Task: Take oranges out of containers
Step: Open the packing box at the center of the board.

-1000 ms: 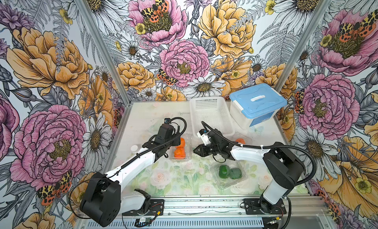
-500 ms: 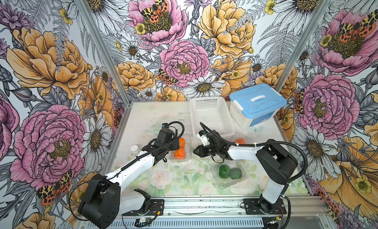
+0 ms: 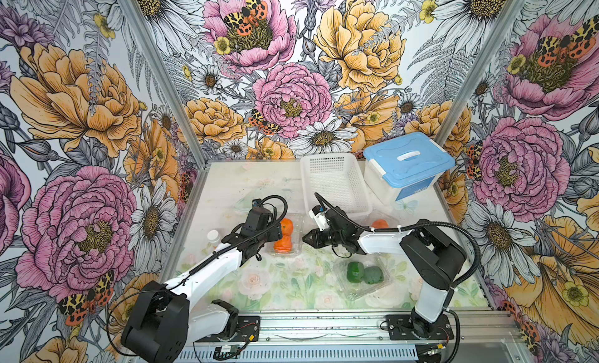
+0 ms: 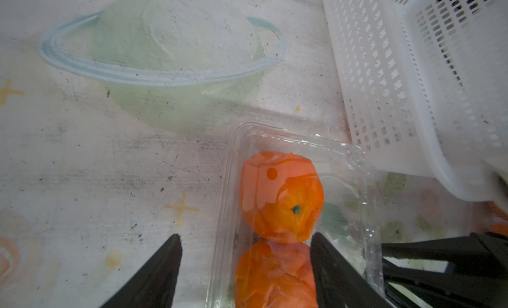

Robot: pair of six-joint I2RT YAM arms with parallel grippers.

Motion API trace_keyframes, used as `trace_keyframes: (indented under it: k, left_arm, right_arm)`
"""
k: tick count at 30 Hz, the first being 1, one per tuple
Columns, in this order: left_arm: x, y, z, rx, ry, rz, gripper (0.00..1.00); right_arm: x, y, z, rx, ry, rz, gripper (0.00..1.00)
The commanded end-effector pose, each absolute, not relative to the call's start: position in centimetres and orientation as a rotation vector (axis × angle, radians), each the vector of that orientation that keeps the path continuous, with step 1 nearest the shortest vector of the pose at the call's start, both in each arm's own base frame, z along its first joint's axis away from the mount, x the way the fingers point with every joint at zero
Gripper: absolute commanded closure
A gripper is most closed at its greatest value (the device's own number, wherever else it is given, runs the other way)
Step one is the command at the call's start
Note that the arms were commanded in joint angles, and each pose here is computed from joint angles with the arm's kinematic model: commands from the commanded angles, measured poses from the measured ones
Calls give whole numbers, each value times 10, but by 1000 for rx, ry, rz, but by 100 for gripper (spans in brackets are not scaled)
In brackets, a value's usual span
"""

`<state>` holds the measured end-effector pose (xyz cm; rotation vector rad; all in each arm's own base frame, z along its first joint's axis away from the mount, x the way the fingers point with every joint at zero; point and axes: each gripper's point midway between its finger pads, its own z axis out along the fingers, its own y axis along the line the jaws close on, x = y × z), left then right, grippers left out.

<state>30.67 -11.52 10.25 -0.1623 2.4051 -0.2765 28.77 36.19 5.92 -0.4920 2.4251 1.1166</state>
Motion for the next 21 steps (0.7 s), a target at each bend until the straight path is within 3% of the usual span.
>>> trace_keyframes:
  k: [1, 21]
  left_arm:
    - [305, -115, 105, -190, 2393, -317, 23]
    - [303, -123, 100, -201, 2361, -361, 18]
  right_arm:
    - [292, 378, 75, -511, 2344, 1190, 78]
    - [289, 385, 71, -472, 2333, 1286, 78]
